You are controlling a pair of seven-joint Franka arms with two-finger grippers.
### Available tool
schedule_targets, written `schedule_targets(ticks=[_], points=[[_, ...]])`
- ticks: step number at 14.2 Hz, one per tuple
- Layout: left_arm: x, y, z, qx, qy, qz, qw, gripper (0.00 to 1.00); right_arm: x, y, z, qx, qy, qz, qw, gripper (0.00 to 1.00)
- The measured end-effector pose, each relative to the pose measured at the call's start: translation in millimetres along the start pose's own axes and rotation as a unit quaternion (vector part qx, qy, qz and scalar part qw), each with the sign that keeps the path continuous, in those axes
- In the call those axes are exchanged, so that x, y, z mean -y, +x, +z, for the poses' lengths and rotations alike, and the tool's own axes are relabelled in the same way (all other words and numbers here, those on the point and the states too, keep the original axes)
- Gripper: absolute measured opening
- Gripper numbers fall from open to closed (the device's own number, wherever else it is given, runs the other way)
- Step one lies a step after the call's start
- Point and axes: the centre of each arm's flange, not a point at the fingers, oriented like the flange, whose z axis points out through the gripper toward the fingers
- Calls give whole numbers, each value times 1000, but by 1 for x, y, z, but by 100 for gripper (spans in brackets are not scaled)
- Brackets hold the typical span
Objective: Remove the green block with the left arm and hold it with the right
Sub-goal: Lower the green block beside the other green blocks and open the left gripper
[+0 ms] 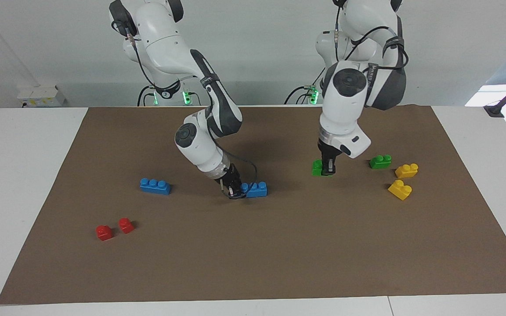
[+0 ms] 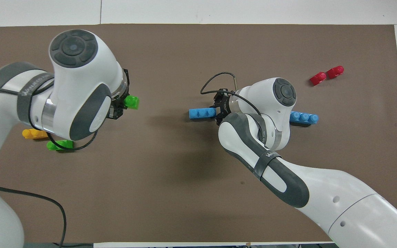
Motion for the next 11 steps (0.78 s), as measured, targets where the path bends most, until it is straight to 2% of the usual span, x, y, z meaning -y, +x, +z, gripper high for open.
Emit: schedule_targets(ticks=[2,5,7,11], points=[[5,49,20,4,2,58,998,34,0,0,0,0,0,-3,1000,35],[27,102,63,2,-29,138,990,34,0,0,0,0,0,-3,1000,35],[44,124,90,4,-33,187,982,34,0,0,0,0,0,-3,1000,35],[61,153,115,3,-38,261,965,34,0,0,0,0,0,-3,1000,35]])
